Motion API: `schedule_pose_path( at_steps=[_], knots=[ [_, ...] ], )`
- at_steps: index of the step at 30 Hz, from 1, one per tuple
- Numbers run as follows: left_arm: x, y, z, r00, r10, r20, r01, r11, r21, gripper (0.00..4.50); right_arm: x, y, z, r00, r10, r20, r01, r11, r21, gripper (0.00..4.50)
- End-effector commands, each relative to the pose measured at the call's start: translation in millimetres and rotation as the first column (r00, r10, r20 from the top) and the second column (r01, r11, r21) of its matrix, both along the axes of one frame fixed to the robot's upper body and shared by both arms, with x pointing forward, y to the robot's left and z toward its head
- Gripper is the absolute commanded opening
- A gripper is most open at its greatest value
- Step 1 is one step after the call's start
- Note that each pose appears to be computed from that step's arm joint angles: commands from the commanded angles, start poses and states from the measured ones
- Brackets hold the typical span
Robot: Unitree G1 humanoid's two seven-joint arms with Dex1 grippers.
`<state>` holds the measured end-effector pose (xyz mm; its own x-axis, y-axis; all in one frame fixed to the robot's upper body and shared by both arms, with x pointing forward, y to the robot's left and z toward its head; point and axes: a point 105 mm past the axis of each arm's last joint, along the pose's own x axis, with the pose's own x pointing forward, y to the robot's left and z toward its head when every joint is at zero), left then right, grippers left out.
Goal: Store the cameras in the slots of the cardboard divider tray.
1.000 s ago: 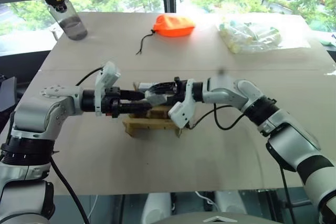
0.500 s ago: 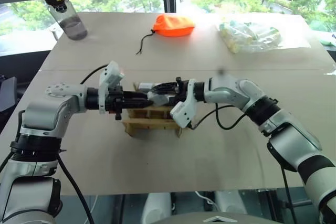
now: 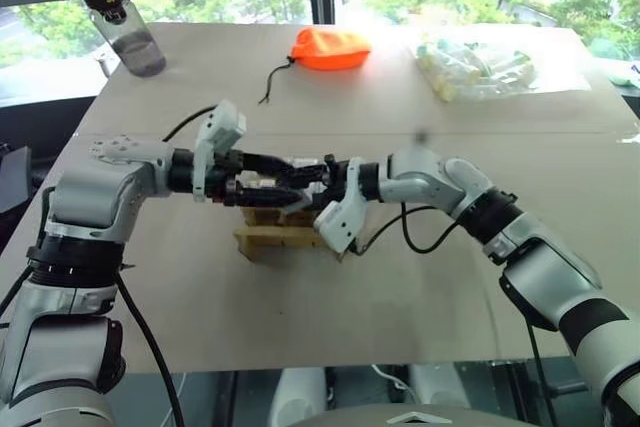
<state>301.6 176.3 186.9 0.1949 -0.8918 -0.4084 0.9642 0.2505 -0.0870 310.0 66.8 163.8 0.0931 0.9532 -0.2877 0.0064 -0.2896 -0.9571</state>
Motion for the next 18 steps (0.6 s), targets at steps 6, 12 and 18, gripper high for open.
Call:
schedule_pose_path(
  at_steps=[6, 12, 18],
  knots=[
    [-7, 7, 3, 0.999, -0.047, -0.013, 0.048, 0.997, 0.058, 3.71, 0, 0, 13, 1.000, 0.005, 0.019, -0.005, 0.999, 0.039, 1.99],
    [-2, 1, 5, 0.999, -0.054, 0.001, 0.054, 0.997, 0.050, 3.71, -3, 1, 10, 1.000, 0.014, 0.012, -0.014, 0.999, 0.032, 1.99],
    [-2, -2, -2, 0.998, -0.069, -0.005, 0.069, 0.996, 0.062, 2.22, -3, 1, 10, 1.000, 0.014, 0.010, -0.014, 0.999, 0.031, 1.99]
  ],
)
